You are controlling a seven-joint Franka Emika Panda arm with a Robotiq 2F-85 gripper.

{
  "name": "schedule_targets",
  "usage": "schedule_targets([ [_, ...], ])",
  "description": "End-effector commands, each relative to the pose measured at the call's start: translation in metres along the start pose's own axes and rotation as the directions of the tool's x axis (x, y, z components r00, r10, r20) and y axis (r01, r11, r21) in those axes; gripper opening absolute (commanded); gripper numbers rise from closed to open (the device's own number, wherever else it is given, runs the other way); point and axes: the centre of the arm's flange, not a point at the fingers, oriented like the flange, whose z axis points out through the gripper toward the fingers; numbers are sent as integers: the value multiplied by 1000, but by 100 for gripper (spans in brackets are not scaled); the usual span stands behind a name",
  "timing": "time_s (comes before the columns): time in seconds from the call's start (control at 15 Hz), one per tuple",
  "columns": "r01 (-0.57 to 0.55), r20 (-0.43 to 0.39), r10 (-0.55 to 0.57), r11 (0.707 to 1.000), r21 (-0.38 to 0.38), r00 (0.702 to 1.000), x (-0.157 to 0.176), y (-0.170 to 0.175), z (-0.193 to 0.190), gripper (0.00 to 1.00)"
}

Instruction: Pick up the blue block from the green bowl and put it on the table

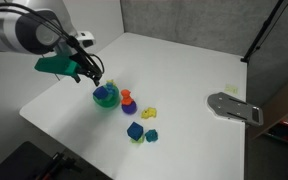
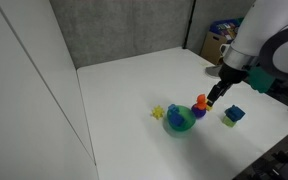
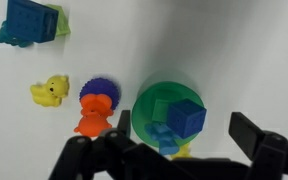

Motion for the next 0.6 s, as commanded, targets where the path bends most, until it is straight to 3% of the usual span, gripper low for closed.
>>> schedule_targets([
  [0.0, -23, 10, 23, 1000, -6, 1000, 24, -14, 28, 100],
  [0.53, -72, 50, 74, 997, -37, 996, 66, -34, 70, 100],
])
